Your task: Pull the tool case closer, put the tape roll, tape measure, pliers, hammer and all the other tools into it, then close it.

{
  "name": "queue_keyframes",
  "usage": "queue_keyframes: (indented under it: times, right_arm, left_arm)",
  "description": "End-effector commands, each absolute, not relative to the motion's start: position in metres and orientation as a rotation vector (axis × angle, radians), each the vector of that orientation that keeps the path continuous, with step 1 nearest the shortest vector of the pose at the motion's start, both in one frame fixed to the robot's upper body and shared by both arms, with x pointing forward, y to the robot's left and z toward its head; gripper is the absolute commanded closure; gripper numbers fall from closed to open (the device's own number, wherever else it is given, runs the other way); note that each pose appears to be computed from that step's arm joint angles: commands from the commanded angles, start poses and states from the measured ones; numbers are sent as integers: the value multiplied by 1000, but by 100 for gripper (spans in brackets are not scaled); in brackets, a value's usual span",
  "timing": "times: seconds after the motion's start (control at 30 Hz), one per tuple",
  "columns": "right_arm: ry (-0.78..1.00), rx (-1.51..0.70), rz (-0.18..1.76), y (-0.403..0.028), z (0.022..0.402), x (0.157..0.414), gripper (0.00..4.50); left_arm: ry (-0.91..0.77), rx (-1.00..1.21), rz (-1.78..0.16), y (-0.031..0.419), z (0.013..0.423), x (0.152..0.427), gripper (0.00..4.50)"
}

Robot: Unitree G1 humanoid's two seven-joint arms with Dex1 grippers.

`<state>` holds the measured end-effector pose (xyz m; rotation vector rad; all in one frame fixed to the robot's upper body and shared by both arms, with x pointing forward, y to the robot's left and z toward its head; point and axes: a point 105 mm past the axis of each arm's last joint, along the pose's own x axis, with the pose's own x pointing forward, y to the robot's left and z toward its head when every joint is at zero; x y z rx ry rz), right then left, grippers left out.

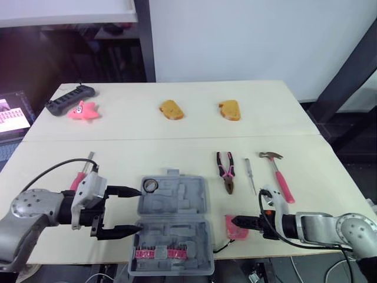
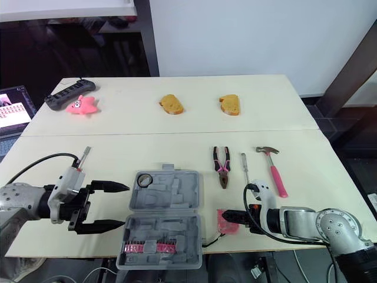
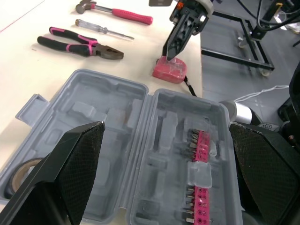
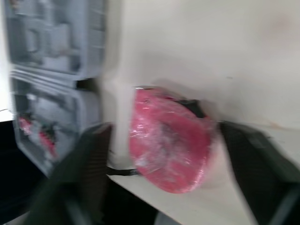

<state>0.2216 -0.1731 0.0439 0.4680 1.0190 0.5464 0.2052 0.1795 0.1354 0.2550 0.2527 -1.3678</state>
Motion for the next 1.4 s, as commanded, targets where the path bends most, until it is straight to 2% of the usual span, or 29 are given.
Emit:
queue_keyframes:
  times: [0.03,0.13,0.27,0.4,0.5,0.57,0.87,1.03,1.4]
  right_arm:
    - [973,454,494,-187,50,230,4]
    - [925,441,556,-186,68,233,4]
    - [780,245,756,-175,108,236,4]
    - [569,-227,1020,-160,132,229,4]
    - [478,-773,1223,-164,113,218,4]
    - [447,-980,1316,-169,100,213,4]
    - [484,-1003,1320,-168,65,225,4]
    - [535,-988,1327,-166,49,223,4]
    - [538,-967,1304,-162,35,227,4]
  left_arm:
    - [243,273,-1381,178,137,203,0]
    - [243,271,-1376,178,137,203,0]
    - [245,266,-1368,179,137,204,0]
    - [242,271,-1375,179,138,205,0]
    - [247,274,-1382,176,139,205,0]
    - [246,275,-1387,174,140,204,0]
    - [227,288,-1394,174,136,199,0]
    - [230,295,-1397,177,133,195,0]
    - [210,316,-1382,176,135,195,0]
